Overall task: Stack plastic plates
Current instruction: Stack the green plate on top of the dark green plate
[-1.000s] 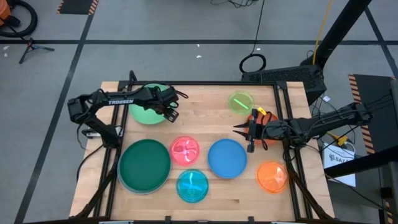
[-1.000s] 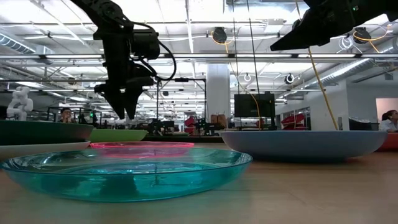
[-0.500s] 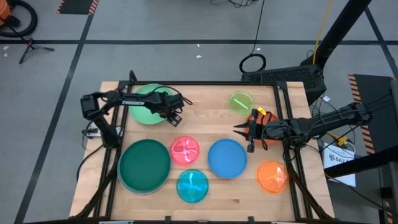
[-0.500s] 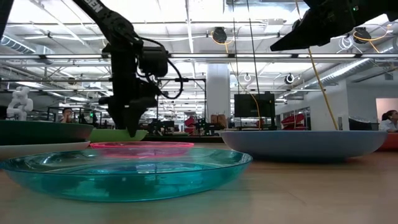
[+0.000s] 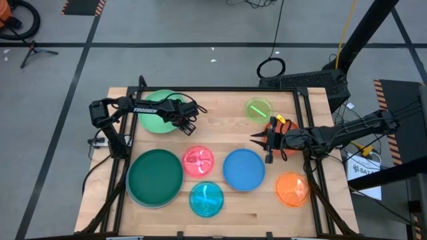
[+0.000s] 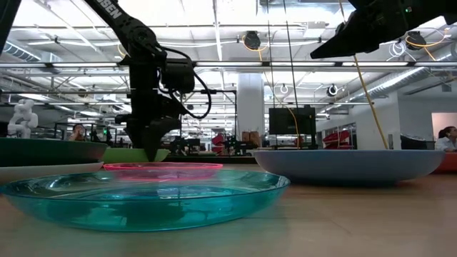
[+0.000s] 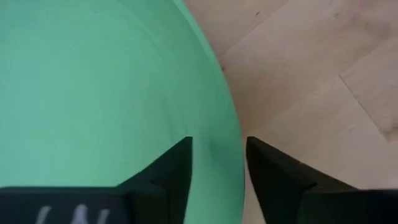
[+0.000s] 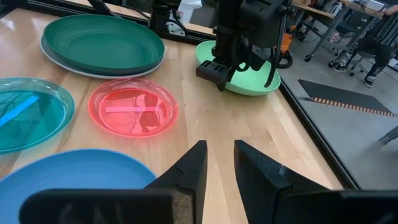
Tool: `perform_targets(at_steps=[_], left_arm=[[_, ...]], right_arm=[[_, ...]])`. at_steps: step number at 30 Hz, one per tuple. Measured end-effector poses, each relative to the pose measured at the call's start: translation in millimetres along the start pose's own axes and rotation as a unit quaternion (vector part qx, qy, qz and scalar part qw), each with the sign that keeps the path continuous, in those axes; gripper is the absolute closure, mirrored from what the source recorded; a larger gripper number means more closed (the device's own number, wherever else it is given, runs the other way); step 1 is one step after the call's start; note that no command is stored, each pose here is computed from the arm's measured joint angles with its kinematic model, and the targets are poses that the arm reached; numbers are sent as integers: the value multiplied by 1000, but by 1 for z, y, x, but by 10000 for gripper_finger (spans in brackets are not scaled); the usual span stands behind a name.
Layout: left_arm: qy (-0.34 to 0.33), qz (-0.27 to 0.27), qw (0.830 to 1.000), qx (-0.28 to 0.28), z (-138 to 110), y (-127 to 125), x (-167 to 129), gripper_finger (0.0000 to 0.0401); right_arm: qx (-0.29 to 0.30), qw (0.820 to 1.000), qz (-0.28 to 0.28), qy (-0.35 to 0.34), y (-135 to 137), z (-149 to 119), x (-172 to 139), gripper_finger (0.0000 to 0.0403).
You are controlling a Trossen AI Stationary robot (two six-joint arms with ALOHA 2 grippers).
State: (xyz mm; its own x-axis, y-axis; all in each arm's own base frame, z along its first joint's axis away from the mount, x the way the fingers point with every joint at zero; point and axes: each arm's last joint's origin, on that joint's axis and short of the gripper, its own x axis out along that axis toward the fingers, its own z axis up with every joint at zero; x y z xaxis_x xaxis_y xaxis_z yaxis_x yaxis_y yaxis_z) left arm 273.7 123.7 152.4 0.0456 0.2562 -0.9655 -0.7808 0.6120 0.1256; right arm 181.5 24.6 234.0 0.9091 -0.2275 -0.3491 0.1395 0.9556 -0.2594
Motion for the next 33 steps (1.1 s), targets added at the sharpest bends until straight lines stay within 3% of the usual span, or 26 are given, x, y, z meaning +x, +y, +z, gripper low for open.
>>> perform_targets(at_steps=[8, 13, 23, 33], left_arm=[[-1, 1, 1000, 4, 0, 0, 0, 350], [-11, 18, 1000, 15, -2, -4, -2, 386], [-11, 33, 998, 51, -16, -18, -12, 391], [-55, 25, 991, 120, -20, -27, -58, 391]], right_arm=[[0, 1000, 0, 0, 0, 0, 0, 330], [0, 1000, 0, 0, 0, 0, 0, 330], [-1, 1000, 0, 1, 0, 0, 0, 330], [-3, 1000, 0, 6, 0, -1, 0, 330]])
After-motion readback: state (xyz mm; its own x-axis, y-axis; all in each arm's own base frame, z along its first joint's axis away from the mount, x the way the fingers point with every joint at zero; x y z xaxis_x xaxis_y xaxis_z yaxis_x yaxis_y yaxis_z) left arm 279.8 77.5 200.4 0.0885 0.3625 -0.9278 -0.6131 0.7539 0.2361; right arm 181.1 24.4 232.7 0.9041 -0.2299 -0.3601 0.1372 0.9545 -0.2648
